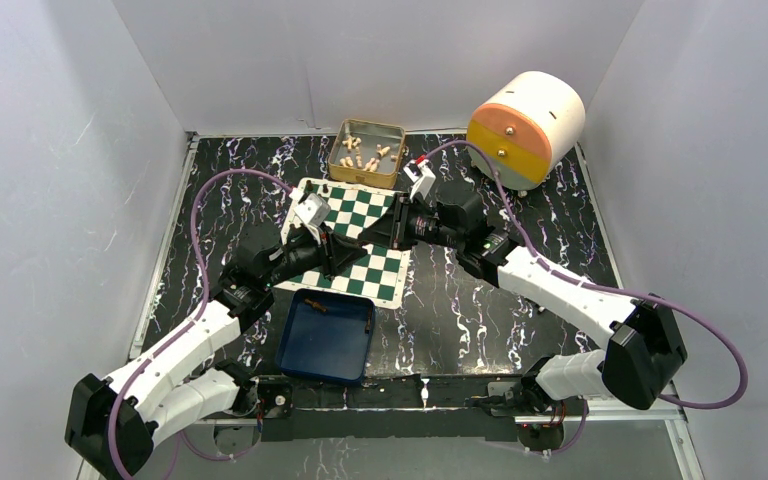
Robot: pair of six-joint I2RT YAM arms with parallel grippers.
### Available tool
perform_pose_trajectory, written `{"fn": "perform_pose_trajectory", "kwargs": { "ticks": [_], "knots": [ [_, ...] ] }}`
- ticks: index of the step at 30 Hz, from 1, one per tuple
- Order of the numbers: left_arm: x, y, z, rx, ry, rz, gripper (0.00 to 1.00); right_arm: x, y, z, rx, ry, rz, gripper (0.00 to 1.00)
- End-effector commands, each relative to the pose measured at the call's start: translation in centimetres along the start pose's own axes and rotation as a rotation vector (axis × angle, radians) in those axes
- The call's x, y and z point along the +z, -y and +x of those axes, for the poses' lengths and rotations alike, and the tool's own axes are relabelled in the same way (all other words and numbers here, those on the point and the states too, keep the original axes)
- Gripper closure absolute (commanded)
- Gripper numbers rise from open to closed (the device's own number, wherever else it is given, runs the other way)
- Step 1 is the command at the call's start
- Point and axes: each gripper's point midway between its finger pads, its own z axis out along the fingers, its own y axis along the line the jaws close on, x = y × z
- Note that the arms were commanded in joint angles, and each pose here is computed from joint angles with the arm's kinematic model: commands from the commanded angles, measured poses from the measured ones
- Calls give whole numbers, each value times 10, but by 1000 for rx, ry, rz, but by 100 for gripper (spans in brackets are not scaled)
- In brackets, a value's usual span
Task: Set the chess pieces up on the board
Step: Place the chess piece on the chessboard.
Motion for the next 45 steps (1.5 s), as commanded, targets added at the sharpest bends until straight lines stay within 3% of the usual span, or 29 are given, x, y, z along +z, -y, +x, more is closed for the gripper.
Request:
{"fn": "perform_pose_trajectory", "kwargs": {
  "ticks": [1, 3, 5, 15, 24, 29, 34, 39, 45],
  "knots": [
    [-4, 2, -3, 25, 17, -6, 100, -5, -16, -20, -19, 89, -38, 72],
    [-5, -1, -3, 24, 20, -23, 100, -6, -15, -19, -11, 93, -32, 61],
    [-6, -2, -5, 20, 28, -31, 100, -8, -12, -19, -4, 104, -19, 59],
    [-6, -6, -8, 2, 50, -58, 100, -7, -11, -13, 16, 90, -36, 67],
    [-4, -10, -7, -17, 64, -77, 100, -8, -11, -7, 50, 81, -51, 61],
    [-3, -10, -7, -21, 61, -77, 100, -5, -13, -5, 58, 69, -68, 71],
    [-5, -12, -7, -22, 69, -89, 100, -3, -14, -3, 82, 62, -79, 62],
    [-4, -11, -8, -26, 75, -85, 100, -1, -14, -2, 92, 53, -87, 68],
    [-5, -8, -12, -22, 102, -67, 100, 1, -13, 0, 103, 47, -87, 68]
  ]
}}
